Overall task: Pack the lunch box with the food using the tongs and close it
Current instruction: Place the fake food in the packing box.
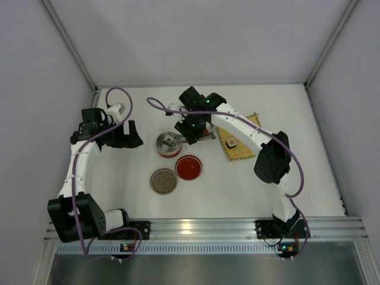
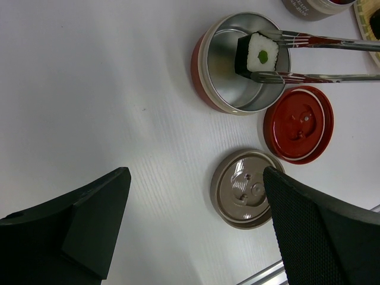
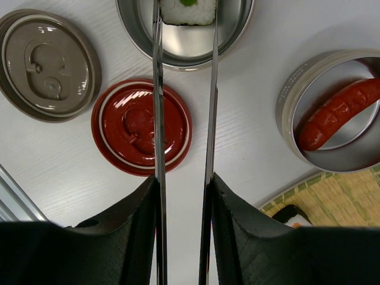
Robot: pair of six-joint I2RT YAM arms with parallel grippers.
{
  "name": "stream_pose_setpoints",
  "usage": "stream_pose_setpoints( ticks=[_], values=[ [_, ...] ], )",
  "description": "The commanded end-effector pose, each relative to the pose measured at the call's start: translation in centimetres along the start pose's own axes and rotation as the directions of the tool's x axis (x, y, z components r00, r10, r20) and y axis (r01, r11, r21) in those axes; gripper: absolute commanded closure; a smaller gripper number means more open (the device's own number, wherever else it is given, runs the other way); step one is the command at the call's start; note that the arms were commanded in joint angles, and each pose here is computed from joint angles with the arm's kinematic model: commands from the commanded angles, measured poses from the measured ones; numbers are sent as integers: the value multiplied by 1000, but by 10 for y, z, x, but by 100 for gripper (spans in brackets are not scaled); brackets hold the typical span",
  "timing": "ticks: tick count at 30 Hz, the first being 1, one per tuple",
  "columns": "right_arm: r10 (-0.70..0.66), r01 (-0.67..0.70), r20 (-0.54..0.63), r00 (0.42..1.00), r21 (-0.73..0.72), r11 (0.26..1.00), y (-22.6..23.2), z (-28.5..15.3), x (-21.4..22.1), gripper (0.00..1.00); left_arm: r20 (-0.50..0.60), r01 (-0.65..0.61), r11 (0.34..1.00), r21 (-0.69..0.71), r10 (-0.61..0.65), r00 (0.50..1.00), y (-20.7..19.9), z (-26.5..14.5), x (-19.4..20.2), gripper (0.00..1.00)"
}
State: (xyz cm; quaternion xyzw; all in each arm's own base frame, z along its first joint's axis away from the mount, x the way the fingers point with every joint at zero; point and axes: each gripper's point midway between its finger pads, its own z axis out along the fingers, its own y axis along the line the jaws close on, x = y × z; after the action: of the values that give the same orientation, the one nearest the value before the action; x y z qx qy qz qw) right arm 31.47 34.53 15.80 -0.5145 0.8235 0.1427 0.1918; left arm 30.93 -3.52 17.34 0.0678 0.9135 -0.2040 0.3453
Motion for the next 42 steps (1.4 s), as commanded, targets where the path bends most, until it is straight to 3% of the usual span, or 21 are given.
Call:
stream_pose_setpoints(
  ticks=[1,15,22,30,42],
  values=[
    [-42,40,82,996,26,999,1,-7,-29,81,40,-14,1000,17,13,999,1,2,-7,2],
    [-38,37,61,997,13,999,2,13,-32,81,28,-3,1000,21,3,1000,7,5,-2,2],
    [-41,40,54,998,17,999,5,19,-34,73,32,0,1000,23,-1,999,9,6,-2,2],
    [-48,48,43,998,15,999,10,28,-35,72,34,-1,999,33,0,999,8,6,-2,2],
    [-46,44,46,998,46,998,8,25,-36,50,34,5,1000,27,-6,999,11,7,-1,2]
  ],
)
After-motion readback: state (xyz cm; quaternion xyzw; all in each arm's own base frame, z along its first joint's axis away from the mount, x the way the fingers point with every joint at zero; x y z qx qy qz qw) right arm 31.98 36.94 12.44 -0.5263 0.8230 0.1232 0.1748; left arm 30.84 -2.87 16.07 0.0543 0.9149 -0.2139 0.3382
